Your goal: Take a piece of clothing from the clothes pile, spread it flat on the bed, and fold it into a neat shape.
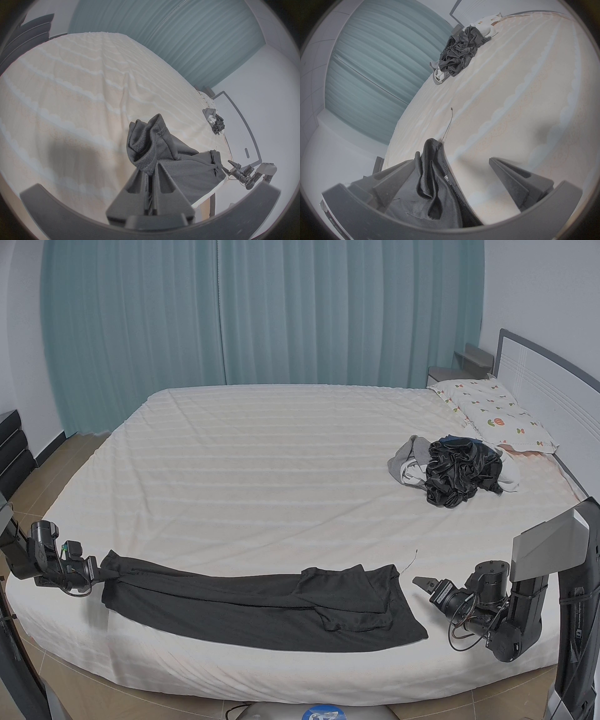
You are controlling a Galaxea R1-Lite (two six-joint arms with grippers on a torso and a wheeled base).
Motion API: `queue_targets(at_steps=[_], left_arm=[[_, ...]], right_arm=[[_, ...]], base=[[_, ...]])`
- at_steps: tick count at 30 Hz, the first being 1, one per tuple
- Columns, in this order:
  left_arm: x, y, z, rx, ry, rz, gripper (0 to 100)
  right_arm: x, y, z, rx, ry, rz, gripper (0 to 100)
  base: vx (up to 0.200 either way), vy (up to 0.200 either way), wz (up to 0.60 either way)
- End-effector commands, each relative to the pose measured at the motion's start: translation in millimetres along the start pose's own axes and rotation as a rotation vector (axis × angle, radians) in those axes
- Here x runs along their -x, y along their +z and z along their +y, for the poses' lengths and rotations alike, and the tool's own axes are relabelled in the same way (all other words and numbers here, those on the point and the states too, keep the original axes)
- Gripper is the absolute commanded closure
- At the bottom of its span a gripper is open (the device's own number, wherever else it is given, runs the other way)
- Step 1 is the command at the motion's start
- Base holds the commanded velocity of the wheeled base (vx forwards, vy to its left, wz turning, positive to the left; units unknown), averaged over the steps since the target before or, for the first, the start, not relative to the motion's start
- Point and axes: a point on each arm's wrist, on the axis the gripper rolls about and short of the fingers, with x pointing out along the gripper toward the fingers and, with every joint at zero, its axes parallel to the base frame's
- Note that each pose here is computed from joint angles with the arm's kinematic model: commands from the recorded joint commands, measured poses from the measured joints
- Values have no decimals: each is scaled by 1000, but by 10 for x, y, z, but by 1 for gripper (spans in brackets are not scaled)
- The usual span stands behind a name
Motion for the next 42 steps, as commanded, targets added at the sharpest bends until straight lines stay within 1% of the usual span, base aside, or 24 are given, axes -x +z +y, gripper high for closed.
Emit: queue_targets(at_steps=[1, 4, 6, 8, 9, 10, 11, 14, 15, 16, 17, 18, 20, 21, 22, 23, 27, 31, 32, 34, 35, 38, 42], left_arm=[[-7, 4, -4, -3, 0, 0, 100], [-36, -26, -32, -3, -5, 14, 100], [-100, -31, -137, -19, -12, 33, 100], [-116, -47, -160, -13, -16, 43, 100], [-129, -59, -215, -8, -24, 55, 100], [-117, -36, -374, -3, -34, 65, 100], [-117, -36, -374, -3, -34, 65, 100], [-38, -2, -733, 27, -19, 74, 100], [-29, -13, -811, 31, -17, 76, 100], [-29, -13, -811, 31, -17, 76, 100], [-35, -37, -924, 25, -11, 80, 100], [-63, -65, -1030, 10, 16, 88, 100], [-63, -65, -1030, 10, 16, 88, 100], [-137, -121, -1143, 0, 59, 107, 100], [-137, -121, -1143, 0, 59, 107, 100], [-205, -154, -1196, 3, 62, 121, 100], [-256, -189, -1213, 1, 60, 139, 100], [-303, -213, -1185, 5, 69, 152, 100], [-324, -224, -1164, -1, 82, 153, 100], [-344, -222, -1142, -7, 92, 143, 100], [-366, -227, -1130, -11, 99, 140, 0], [-402, -239, -1093, -19, 130, 122, 0], [-425, -247, -1074, -27, 133, 108, 0]], right_arm=[[2, 7, 15, 2, 12, -8, 0], [2, 7, 15, 2, 12, -8, 0], [2, 7, 15, 2, 12, -8, 0], [3, 10, 19, 2, 13, -9, 0], [3, 10, 19, 2, 13, -9, 0], [5, 12, 22, 2, 15, -9, 0], [5, 12, 22, 2, 15, -9, 0], [5, 12, 22, 0, 15, -8, 0], [4, 17, 28, 0, 18, -10, 0], [4, 17, 28, 0, 18, -10, 0], [7, 15, 26, 0, 18, -8, 0], [7, 15, 26, 0, 18, -8, 0], [7, 15, 26, 0, 18, -8, 0], [8, 14, 32, 1, 20, -8, 0], [8, 14, 32, 1, 20, -8, 0], [7, 11, 29, 1, 18, -7, 0], [8, 10, 35, 2, 20, -7, 0], [7, 7, 32, 2, 19, -6, 0], [2, 6, 30, 2, 19, -6, 0], [3, 2, 25, 2, 17, -4, 0], [3, 2, 25, 2, 17, -4, 0], [3, 2, 25, 2, 17, -4, 0], [3, 2, 25, 2, 16, -5, 0]], base=[[0, 0, 0], [0, 0, 0], [0, 0, 0], [0, 0, 0], [0, 0, 0], [0, 0, 0], [0, 0, 0], [0, 0, 0], [0, 0, 0], [0, 0, 0], [0, 0, 0], [0, 0, 0], [0, 0, 0], [0, 0, 0], [0, 0, 0], [0, 0, 0], [0, 0, 0], [0, 0, 0], [0, 0, 0], [0, 0, 0], [0, 0, 0], [0, 0, 0], [0, 0, 0]])
